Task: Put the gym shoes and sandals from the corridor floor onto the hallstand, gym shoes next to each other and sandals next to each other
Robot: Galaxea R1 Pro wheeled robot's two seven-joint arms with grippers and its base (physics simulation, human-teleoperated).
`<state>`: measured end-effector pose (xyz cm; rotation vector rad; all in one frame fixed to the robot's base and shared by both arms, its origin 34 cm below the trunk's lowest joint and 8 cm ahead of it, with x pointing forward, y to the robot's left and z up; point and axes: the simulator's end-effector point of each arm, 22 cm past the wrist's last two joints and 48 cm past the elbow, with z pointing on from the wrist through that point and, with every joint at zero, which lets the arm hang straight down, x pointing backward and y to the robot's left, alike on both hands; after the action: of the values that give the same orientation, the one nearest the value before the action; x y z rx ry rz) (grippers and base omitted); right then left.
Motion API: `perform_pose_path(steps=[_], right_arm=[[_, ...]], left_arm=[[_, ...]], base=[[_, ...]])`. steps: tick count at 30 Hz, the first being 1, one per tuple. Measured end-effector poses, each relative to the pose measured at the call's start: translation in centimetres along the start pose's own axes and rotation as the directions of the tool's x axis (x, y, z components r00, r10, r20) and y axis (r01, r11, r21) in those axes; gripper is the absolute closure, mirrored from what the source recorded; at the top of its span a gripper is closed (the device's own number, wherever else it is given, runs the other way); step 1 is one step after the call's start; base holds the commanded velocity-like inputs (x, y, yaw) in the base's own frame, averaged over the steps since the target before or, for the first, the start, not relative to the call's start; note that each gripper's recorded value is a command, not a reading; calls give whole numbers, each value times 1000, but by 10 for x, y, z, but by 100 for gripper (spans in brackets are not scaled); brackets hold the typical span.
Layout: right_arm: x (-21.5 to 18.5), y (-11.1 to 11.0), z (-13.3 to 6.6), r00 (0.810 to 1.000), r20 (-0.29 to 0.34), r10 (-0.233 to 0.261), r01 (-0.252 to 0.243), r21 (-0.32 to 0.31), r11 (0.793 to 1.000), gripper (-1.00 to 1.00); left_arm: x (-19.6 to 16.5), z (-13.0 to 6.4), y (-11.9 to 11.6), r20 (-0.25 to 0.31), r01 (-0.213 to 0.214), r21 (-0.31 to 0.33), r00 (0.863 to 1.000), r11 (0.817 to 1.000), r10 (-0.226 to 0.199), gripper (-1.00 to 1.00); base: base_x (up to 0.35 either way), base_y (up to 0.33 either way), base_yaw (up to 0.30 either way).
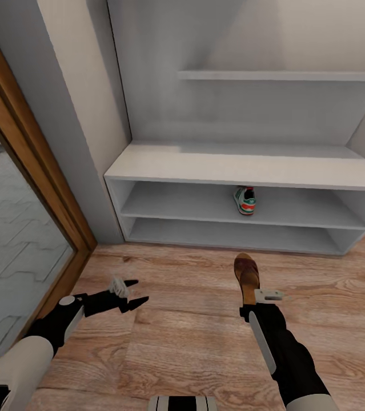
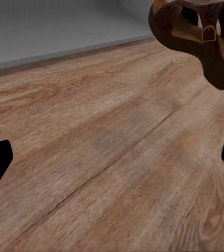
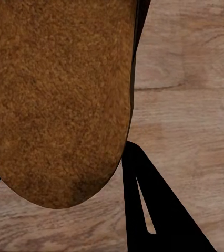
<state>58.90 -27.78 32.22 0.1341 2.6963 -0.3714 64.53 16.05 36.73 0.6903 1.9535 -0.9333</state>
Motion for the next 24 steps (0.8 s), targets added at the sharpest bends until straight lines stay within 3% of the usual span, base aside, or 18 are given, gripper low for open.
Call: perform_pose_path(steps=[3, 6, 13, 24], right_arm=[[1, 0, 1, 1000, -2, -1, 1, 0, 1000, 100], [2, 1, 2, 1000, -4, -1, 1, 0, 1000, 100], [5, 1, 5, 1000, -13, -3, 3, 0, 1000, 100], [1, 1, 5, 1000, 7, 5, -5, 2, 1000, 100]], left_arm=[[0, 3, -14, 4, -3, 56, 1000, 998, 2, -100], [1, 4, -16, 3, 0, 68, 1000, 998, 0, -100], [6, 5, -17, -2, 7, 73, 1000, 997, -7, -100], [7, 6, -17, -4, 9, 74, 1000, 997, -8, -100]], base=[[0, 0, 109], [92, 0, 164], [299, 0, 162], [260, 0, 12]])
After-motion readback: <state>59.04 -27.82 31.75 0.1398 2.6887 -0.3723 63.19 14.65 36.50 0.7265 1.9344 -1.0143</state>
